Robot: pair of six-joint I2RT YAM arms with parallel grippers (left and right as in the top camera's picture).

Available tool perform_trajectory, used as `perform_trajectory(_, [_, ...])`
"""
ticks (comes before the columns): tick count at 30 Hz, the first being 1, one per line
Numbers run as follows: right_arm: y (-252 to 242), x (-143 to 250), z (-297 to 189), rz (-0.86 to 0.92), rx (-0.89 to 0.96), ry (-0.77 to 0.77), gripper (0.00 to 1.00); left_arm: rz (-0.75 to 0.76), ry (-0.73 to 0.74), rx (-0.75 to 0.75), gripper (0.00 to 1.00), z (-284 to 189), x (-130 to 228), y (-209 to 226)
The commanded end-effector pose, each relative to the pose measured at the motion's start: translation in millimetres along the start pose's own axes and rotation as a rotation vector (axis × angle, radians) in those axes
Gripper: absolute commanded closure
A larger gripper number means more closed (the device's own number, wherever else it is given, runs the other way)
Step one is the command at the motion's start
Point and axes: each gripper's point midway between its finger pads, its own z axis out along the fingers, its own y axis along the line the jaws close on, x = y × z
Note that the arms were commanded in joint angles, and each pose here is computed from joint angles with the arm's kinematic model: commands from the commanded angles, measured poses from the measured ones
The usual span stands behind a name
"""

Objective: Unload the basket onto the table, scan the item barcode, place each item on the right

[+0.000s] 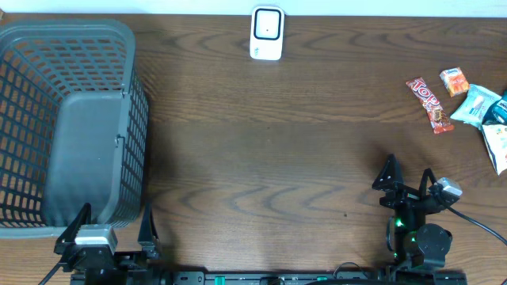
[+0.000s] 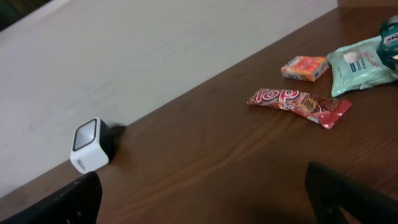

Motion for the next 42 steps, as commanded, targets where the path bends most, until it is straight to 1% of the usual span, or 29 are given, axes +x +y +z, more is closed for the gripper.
perform_trajectory(1, [-4.4,-3.1,-0.4,0.003,0.023,-0.018,0.01,-0.006,-0.012,-0.004,0.02,-2.0,-2.6,0.6])
perform_trajectory(11, [-3.2,-2.2,-0.4,-0.26,0.018,-0.011,0.01,-0.006,-0.012,-0.004,0.02,-2.0,-2.6,0.5])
perform_trajectory(42, [-3.7,-2.4,-0.3,-0.266,0.02,-0.011,0.01,-0.005,-0.004,-0.005,0.02,-2.0,-0.6,0.6])
